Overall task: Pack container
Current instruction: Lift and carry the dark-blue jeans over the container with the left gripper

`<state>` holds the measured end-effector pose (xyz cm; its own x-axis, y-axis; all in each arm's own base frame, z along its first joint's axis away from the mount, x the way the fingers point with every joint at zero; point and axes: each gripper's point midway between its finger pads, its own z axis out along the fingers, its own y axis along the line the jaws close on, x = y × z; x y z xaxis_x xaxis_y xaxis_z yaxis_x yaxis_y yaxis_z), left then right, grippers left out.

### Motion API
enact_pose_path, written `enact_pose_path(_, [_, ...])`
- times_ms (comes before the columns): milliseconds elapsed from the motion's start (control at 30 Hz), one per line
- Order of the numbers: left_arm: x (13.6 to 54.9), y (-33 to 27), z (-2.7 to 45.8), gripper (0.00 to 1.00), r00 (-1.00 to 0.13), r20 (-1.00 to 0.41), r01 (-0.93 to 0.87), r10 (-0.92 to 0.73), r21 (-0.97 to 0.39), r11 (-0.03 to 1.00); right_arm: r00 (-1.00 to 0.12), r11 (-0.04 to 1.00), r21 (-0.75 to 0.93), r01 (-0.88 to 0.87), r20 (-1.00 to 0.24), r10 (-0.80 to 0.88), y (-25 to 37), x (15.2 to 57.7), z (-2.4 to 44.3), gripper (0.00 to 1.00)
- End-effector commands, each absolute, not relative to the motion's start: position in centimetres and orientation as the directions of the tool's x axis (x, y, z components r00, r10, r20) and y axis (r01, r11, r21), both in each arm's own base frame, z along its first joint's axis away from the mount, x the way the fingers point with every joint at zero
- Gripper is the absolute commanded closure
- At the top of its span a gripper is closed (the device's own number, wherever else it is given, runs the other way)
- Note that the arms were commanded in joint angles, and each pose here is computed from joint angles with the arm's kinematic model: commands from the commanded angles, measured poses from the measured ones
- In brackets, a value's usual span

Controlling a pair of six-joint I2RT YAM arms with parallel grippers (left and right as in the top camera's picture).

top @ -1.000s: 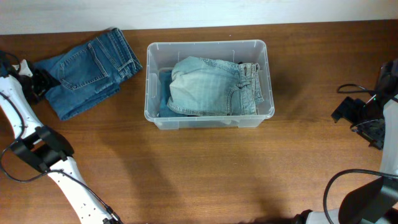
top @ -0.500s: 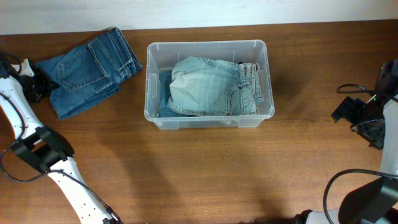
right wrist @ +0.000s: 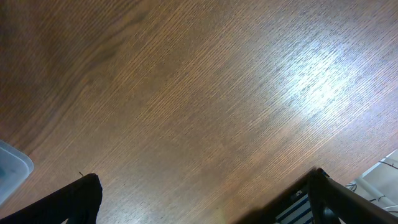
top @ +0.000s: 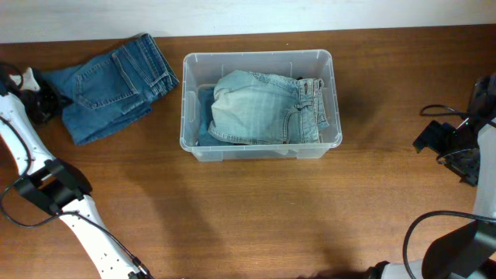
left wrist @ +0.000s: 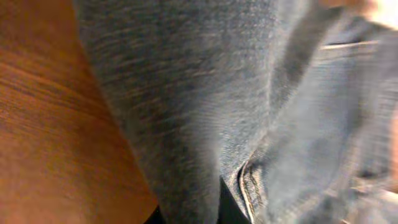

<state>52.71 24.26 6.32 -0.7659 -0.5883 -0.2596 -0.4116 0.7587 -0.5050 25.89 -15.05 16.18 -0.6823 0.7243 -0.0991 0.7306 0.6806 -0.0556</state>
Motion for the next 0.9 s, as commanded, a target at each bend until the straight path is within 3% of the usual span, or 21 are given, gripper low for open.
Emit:
enact_pose_path(0, [53.3,21.6,20.6,1.0,-0.704,-0.487,-0.216,-0.516,-0.546,0.81,-0.676,0.674,-0.056,0.737,-0.1,0.73,-15.1,25.9,16.2,0.02])
enact_pose_path(267, [51.3,14.2,32.9,1.0,-0.656,-0.608,0.121,-0.447,-0.669,0.733,-0.676,0.674,-0.056,0.737,-0.1,0.73,-15.1,25.9,16.2,0.02])
enact_pose_path(567, [48.1,7.1,40.2,1.0,-0.634,-0.679,0.25,-0.369,-0.632,0.733,-0.676,0.674,-0.056,0.737,-0.1,0.73,-15.1,25.9,16.2,0.02])
enact_pose_path(867, [43.6,-5.8,46.9,1.0,-0.581,-0.793,0.508,-0.18,-0.527,0.681,-0.676,0.674,-0.056,0.737,-0.1,0.73,-15.1,25.9,16.2,0.02])
